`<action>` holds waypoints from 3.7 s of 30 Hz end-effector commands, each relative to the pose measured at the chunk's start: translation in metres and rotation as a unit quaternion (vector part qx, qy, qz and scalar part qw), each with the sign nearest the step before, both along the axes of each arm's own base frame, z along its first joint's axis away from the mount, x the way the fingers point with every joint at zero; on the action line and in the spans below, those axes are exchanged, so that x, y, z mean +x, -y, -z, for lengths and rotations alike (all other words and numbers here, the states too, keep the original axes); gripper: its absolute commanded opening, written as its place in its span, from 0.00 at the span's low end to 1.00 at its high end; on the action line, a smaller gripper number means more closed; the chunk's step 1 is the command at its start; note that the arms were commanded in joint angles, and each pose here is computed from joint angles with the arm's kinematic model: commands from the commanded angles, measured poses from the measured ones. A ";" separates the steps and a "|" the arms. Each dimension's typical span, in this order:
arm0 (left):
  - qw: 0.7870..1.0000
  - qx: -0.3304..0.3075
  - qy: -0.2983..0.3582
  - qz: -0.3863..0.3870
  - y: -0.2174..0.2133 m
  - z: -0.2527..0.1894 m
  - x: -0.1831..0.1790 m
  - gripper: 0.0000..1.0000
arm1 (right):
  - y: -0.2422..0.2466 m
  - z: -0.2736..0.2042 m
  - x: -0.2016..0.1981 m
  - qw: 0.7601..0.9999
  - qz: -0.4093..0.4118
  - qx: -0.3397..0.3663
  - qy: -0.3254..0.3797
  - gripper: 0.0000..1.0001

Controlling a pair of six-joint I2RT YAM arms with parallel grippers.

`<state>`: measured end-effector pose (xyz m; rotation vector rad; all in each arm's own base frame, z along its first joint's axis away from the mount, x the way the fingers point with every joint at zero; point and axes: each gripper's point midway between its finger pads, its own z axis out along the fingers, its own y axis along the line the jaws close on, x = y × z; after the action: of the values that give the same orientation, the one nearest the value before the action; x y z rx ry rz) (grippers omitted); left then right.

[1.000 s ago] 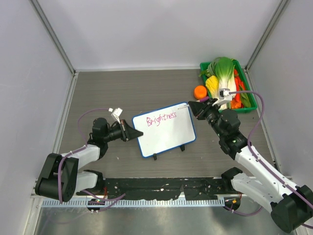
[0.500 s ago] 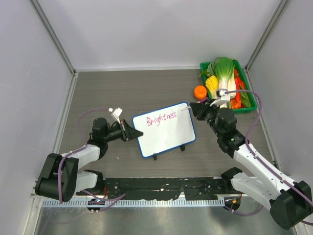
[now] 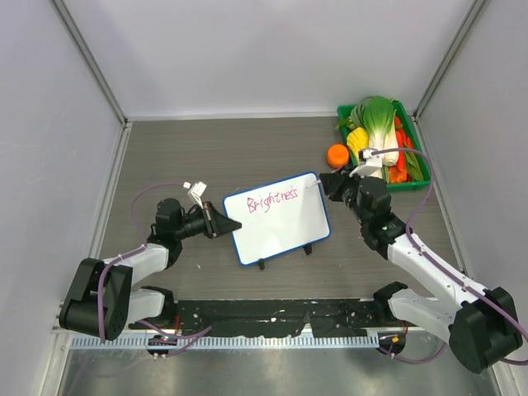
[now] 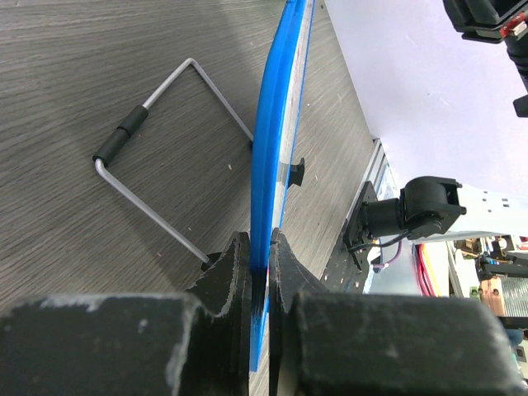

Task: Write a sentence on the whiteboard
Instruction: Write with the whiteboard marker on the whiteboard.

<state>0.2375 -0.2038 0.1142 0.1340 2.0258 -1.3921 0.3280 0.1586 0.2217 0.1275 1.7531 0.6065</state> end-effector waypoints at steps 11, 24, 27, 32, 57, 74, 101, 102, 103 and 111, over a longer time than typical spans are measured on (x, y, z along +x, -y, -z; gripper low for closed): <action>0.998 0.044 -0.001 -0.034 -0.010 0.021 0.008 0.00 | -0.007 -0.006 0.020 0.999 0.007 0.024 0.024 0.01; 0.998 0.044 -0.002 -0.034 -0.010 0.022 0.008 0.00 | -0.002 0.019 0.022 1.000 0.021 0.007 -0.003 0.01; 0.998 0.044 -0.002 -0.034 -0.010 0.021 0.009 0.00 | -0.002 0.027 0.020 1.000 0.019 0.003 -0.011 0.01; 0.998 0.044 -0.001 -0.035 -0.011 0.021 0.009 0.00 | -0.002 0.035 0.015 1.000 0.014 0.002 -0.020 0.01; 0.998 0.044 -0.002 -0.035 -0.011 0.021 0.009 0.00 | -0.010 -0.031 0.013 0.997 -0.003 0.063 0.041 0.01; 0.998 0.044 0.000 -0.035 -0.011 0.020 0.009 0.00 | -0.010 -0.021 0.035 0.997 0.026 0.065 0.036 0.01; 0.998 0.045 -0.002 -0.036 -0.011 0.021 0.009 0.00 | -0.002 -0.029 0.024 0.997 0.031 0.063 0.031 0.01; 0.998 0.045 -0.002 -0.036 -0.011 0.021 0.009 0.00 | -0.001 -0.025 0.025 0.997 0.032 0.058 0.027 0.01; 0.998 0.045 -0.002 -0.036 -0.011 0.022 0.009 0.00 | 0.000 -0.024 0.026 0.997 0.036 0.056 0.026 0.01; 0.998 0.044 -0.003 -0.035 -0.011 0.022 0.008 0.00 | 0.002 -0.008 0.030 0.998 0.043 0.049 0.010 0.01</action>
<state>0.2395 -0.2030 0.1140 0.1250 2.0242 -1.3815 0.3496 0.1622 0.2154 0.2405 1.7371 0.6478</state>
